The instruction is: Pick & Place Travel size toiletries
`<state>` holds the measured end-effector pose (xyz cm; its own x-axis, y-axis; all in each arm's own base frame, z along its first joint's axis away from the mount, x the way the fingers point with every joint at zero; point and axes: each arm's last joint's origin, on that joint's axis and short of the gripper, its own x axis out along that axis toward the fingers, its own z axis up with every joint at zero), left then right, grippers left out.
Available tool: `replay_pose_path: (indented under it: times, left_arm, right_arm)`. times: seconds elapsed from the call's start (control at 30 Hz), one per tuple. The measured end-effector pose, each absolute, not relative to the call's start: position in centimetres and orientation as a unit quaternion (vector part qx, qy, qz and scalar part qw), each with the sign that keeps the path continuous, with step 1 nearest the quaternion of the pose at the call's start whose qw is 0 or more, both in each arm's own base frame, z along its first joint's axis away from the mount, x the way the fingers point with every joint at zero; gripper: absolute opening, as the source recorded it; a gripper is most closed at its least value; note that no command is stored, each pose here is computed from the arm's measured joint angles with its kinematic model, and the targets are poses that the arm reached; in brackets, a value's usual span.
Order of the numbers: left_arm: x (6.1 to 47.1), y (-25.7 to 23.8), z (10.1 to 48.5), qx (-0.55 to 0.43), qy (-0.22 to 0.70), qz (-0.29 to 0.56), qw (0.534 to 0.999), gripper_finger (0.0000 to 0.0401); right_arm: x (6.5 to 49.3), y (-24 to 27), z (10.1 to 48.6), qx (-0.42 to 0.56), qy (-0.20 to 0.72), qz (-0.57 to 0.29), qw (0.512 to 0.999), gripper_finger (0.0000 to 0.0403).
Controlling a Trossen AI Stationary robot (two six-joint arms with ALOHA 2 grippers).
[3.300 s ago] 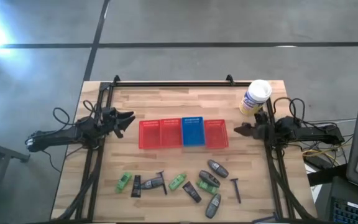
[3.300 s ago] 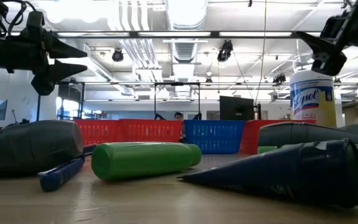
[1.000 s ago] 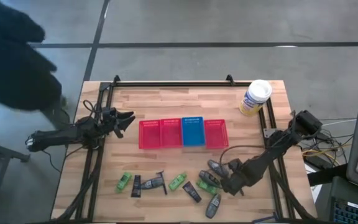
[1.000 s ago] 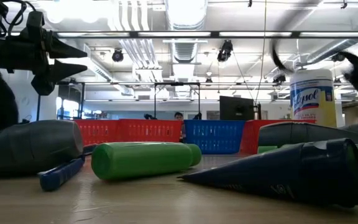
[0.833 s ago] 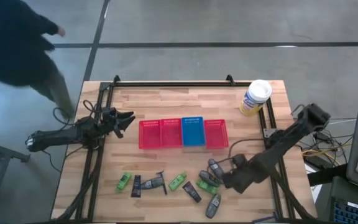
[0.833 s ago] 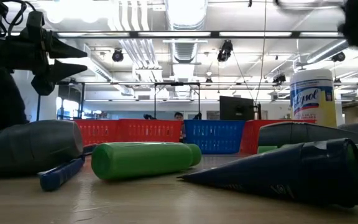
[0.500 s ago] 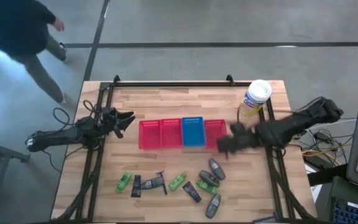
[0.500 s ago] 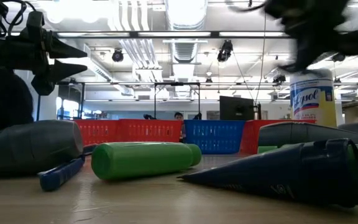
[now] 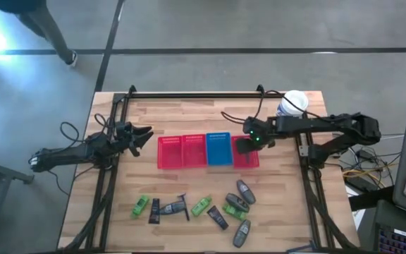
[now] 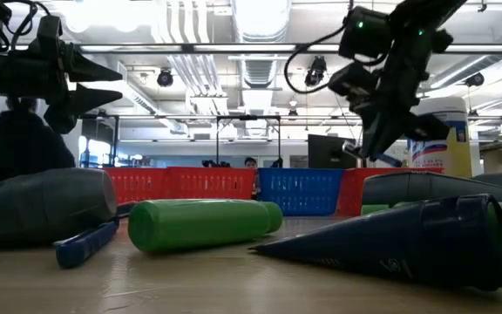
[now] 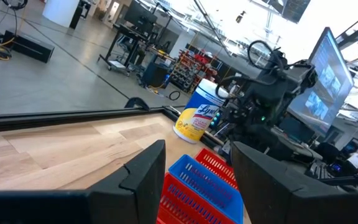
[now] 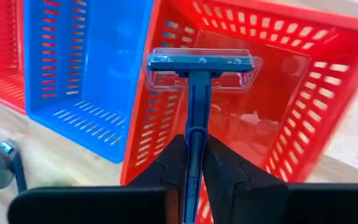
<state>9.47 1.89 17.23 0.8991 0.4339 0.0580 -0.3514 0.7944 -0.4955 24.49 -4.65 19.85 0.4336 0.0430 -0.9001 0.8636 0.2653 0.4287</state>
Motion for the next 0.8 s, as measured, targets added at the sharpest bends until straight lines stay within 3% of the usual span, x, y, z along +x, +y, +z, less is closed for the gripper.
replay_pose_path:
  times: [0.17,0.33,0.6,0.8]
  left_arm:
    - [9.5,1.9,17.2,-0.244,-0.084,0.208,0.943,0.0188]
    - [9.5,1.9,17.2,-0.244,-0.085,0.208,0.943,0.0188]
    - [9.5,1.9,17.2,-0.244,-0.085,0.208,0.943,0.0188]
    - [9.5,1.9,17.2,-0.244,-0.085,0.208,0.943,0.0188]
  right_arm:
    - [24.8,-4.7,18.5,0.518,0.462,-0.321,0.645,0.0054]
    - [24.8,-4.7,18.2,0.516,0.467,-0.327,0.640,0.0109]
    - [24.0,-4.3,20.1,0.509,0.439,-0.316,0.670,0.0217]
    - [23.1,-2.9,22.3,0.496,0.422,-0.265,0.711,0.0272]
